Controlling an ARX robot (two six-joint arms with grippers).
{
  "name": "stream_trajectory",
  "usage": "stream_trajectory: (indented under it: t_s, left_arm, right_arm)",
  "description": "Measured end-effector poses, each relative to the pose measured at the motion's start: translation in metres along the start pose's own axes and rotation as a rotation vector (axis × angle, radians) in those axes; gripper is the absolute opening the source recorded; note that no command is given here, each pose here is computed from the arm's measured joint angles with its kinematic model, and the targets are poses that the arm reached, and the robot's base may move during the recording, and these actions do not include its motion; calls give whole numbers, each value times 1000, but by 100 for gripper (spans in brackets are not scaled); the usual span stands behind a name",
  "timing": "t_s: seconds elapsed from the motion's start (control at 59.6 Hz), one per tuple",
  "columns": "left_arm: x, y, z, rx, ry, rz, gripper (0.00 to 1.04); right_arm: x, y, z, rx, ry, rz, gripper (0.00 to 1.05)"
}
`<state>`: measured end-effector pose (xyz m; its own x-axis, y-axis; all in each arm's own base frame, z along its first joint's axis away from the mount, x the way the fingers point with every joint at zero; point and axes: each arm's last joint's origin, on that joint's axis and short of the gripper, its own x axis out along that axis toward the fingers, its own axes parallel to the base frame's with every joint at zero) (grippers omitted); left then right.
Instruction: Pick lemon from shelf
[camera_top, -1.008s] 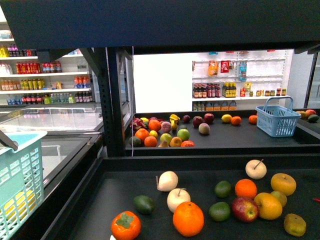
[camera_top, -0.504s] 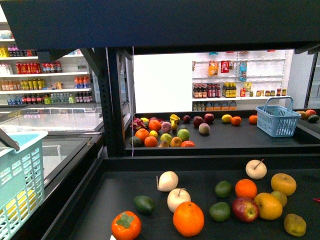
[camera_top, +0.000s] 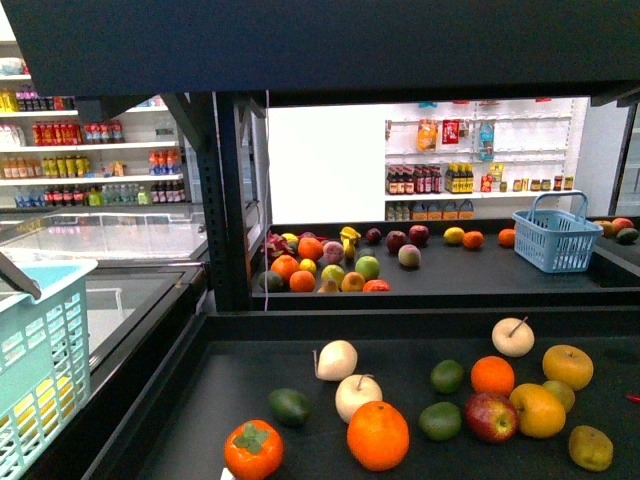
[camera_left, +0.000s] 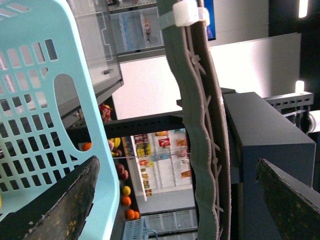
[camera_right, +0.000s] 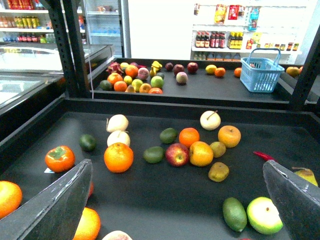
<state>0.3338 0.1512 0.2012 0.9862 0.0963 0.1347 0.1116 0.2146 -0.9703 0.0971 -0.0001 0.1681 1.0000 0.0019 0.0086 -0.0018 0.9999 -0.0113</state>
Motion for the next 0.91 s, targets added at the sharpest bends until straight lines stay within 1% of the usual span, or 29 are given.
stream_trajectory:
  t_s: [0.118, 0.202, 0.252, 0.353, 0.369, 0.386, 0.437, 0.453, 0.47, 0.504, 0.554, 0.588, 0.621, 0.672, 0.739, 0.756, 0.789, 0.823, 0.84, 0.907]
  left_arm:
    - [-6, -18, -3, 91, 21, 81, 97]
    - [-14, -36, -7, 198, 41, 163, 97]
    - [-22, -51, -11, 312, 56, 233, 97]
    - [-41, -85, -18, 556, 74, 315, 97]
    - [-46, -92, -20, 617, 84, 320, 97]
    - [-48, -96, -21, 641, 91, 321, 97]
    - [-65, -119, -30, 779, 114, 317, 97]
    - [-71, -127, -33, 840, 124, 302, 97]
    - [-74, -131, -35, 853, 125, 295, 97]
    - [-87, -148, -42, 951, 146, 262, 97]
    - [-111, -170, -52, 1045, 160, 215, 97]
    - [-123, -179, -58, 1106, 160, 179, 96]
    - [-140, -188, -66, 1172, 172, 98, 89]
    - [-165, -188, -78, 1243, 161, 74, 81]
    - [-204, -172, -94, 1300, 204, 44, 67]
    - [-208, -170, -95, 1302, 210, 40, 65]
    - [-221, -159, -98, 1317, 209, 26, 58]
    - [-230, -149, -99, 1327, 191, 19, 51]
    - [-232, -148, -100, 1329, 186, 19, 49]
    - [-238, -133, -102, 1336, 164, 8, 34]
  right_arm:
    - [0, 0, 0, 0, 0, 0, 102]
    - [0, 0, 0, 0, 0, 0, 102]
    - [0, 0, 0, 0, 0, 0, 102]
    - [0, 0, 0, 0, 0, 0, 102]
    - [0, 0, 0, 0, 0, 0, 102]
    - [0, 0, 0, 0, 0, 0, 102]
    - [0, 0, 0, 0, 0, 0, 102]
    - [0, 0, 0, 0, 0, 0, 102]
    - [0, 0, 0, 0, 0, 0, 102]
    - [0, 0, 0, 0, 0, 0, 102]
    - [0, 0, 0, 0, 0, 0, 102]
    - [0, 0, 0, 0, 0, 0, 102]
    - [0, 0, 0, 0, 0, 0, 102]
    - [0, 0, 0, 0, 0, -1, 102]
    - [0, 0, 0, 0, 0, 0, 102]
    - [0, 0, 0, 0, 0, 0, 102]
    - [0, 0, 0, 0, 0, -1, 102]
    - [0, 0, 0, 0, 0, -1, 102]
    - [0, 0, 0, 0, 0, -1, 102]
    - [0, 0, 0, 0, 0, 0, 102]
